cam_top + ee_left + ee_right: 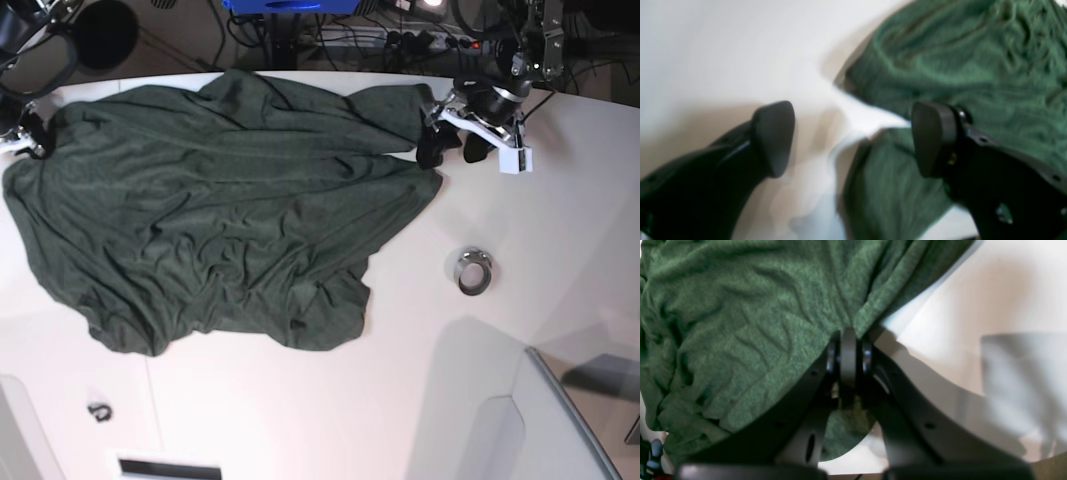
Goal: Layout the t-shirt on the table in an organized manner, then fold the t-shirt properly
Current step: 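Release the shirt with the left gripper and regrasp its shoulder edge, then grasp the shirt hem corner with the left gripper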
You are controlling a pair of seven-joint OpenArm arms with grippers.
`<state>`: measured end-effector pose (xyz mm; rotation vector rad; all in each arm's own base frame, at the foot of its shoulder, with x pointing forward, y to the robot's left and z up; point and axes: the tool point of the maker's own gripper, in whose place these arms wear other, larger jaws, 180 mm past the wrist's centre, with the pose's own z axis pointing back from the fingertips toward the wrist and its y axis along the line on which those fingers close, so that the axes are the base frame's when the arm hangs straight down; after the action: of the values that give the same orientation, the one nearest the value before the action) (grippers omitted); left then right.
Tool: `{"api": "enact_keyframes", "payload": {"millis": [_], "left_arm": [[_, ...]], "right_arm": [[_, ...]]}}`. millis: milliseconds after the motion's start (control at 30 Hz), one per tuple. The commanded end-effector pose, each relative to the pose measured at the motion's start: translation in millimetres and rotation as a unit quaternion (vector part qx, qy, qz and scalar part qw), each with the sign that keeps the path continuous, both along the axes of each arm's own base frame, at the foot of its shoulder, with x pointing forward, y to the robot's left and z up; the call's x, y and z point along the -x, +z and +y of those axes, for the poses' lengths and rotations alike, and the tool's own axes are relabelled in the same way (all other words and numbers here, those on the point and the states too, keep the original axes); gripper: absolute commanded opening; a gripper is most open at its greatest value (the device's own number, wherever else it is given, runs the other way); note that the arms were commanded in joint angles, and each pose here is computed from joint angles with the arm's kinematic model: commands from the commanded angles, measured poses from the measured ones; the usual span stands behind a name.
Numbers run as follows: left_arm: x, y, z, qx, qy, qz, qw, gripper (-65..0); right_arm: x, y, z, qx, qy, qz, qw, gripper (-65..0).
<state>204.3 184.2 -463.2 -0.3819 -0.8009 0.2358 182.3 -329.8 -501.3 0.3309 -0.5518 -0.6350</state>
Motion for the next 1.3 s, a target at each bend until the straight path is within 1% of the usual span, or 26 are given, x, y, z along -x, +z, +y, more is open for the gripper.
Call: {"api": "enact_keyframes", "payload": {"millis": [0,133,267,333,367,400,433,467,533,567,633,700,833,967,1100,1267], "left_arm": [[-8,4,-2,0.008,0.005,-0.013,1.0,-13.0],[-17,-14,-9,0.026,0.02,0.003,0.999,-13.0],[-19,-35,-40,0.043,-0.016,0.031,0.998,-13.2],[-19,-39,-53,0.048,-0.034,0.036,0.998,-13.5],[-19,-39,-58,0.05,-0.04,0.037,0.997,-14.6],[-19,-39,-60,0.051,-0.042,0.036,0.997,-18.6],[-19,-38,-61,0.052,-0.042,0.035,0.997,-25.3],[-20,-36,-60,0.052,-0.041,0.033,0.997,-33.7],[-17,-35,-58,0.05,-0.04,0.032,0.997,-54.1],[-19,-29,-53,0.047,-0.034,0.024,0.998,-64.2],[-28,-14,-36,0.039,-0.015,0.002,0.999,-65.0],[-38,6,-26,0.029,-0.016,-0.009,0.999,-65.0],[-68,42,-12,0.005,-0.006,0.004,1.0,-65.0],[-102,61,-15,0.005,-0.007,0.013,1.0,-65.0],[-116,42,-29,0.028,-0.016,0.052,0.998,-65.0],[-113,5,-49,0.04,-0.038,0.11,0.992,-65.0]], "right_arm": [[5,-1,-4,0.006,0.008,0.018,0.9998,-64.4],[6,-1,-4,0.006,0.009,0.019,0.9998,-64.4],[6,-1,-4,0.006,0.009,0.019,0.9998,-64.4],[6,-1,-4,0.006,0.009,0.019,0.9998,-64.4],[6,-1,-4,0.006,0.009,0.019,0.9998,-64.4],[6,-1,-4,0.006,0.009,0.019,0.9998,-64.4],[6,-1,-4,0.006,0.009,0.019,0.9998,-64.4],[6,-1,-4,0.006,0.009,0.019,0.9998,-64.4],[6,-1,-4,0.007,0.009,0.019,0.9997,-64.4],[6,-1,-4,0.007,0.009,0.019,0.9997,-64.4],[6,1,-9,0.012,0.009,0.019,0.9997,-64.4],[6,1,-9,0.012,0.009,0.019,0.9997,-64.4],[7,1,-10,0.013,0.01,0.02,0.9997,-64.4],[8,0,-8,0.009,0.014,0.027,0.9995,-64.5],[9,1,-6,0.004,0.022,0.036,0.9991,-64.5],[8,1,-6,0.003,0.021,0.037,0.9991,-64.5]]}}
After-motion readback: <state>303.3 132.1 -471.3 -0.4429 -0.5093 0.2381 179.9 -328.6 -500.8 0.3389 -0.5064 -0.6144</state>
